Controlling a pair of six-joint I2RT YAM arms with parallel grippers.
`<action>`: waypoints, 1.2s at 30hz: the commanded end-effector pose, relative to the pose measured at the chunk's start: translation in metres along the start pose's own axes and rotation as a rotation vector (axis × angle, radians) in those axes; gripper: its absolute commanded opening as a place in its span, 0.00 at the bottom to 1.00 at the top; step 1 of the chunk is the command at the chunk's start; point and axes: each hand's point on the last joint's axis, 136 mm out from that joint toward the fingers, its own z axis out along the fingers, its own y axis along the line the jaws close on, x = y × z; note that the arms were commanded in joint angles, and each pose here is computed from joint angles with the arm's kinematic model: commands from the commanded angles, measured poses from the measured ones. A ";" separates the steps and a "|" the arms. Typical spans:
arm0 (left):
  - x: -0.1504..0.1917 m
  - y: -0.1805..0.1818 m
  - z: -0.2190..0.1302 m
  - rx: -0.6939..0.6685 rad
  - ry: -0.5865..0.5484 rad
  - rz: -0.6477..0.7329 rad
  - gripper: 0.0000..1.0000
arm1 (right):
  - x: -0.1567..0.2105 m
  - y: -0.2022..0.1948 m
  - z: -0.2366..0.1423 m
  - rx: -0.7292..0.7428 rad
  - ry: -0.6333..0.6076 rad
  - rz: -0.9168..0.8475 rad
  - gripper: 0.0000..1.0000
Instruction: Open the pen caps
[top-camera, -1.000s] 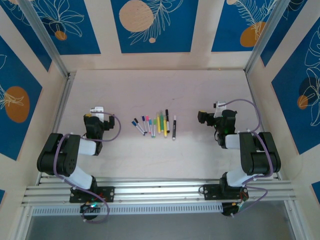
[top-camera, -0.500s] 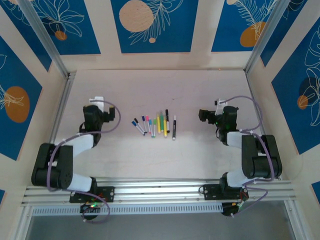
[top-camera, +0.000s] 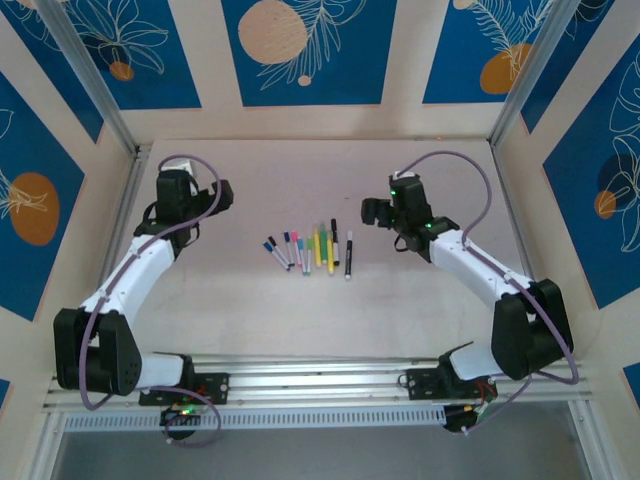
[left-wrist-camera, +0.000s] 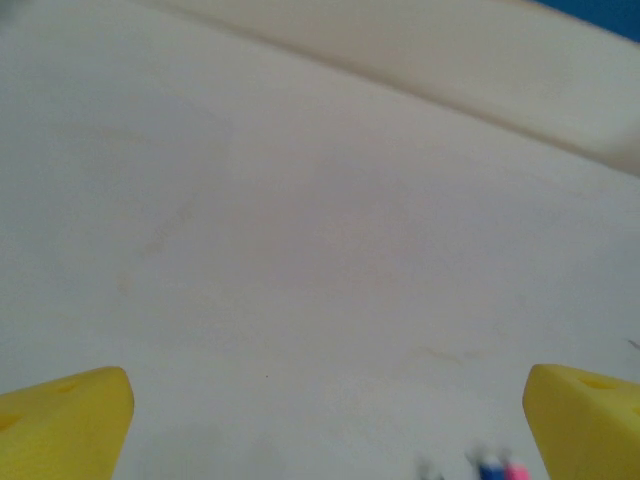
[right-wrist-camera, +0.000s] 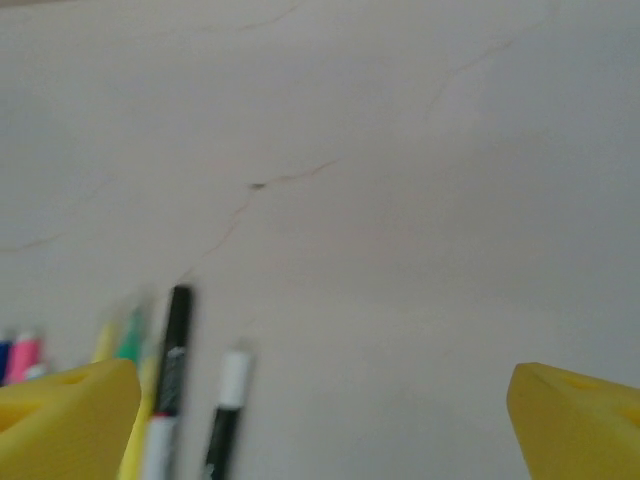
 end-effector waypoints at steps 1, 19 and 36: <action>0.027 -0.043 -0.007 0.149 0.186 -0.063 1.00 | 0.016 0.000 -0.025 0.034 0.144 0.107 0.89; 0.069 -0.132 0.013 0.404 0.410 -0.140 1.00 | 0.108 0.051 -0.010 0.025 0.500 0.109 0.46; 0.074 -0.146 0.009 0.427 0.419 -0.123 0.95 | 0.142 0.068 0.017 0.023 0.637 0.065 0.42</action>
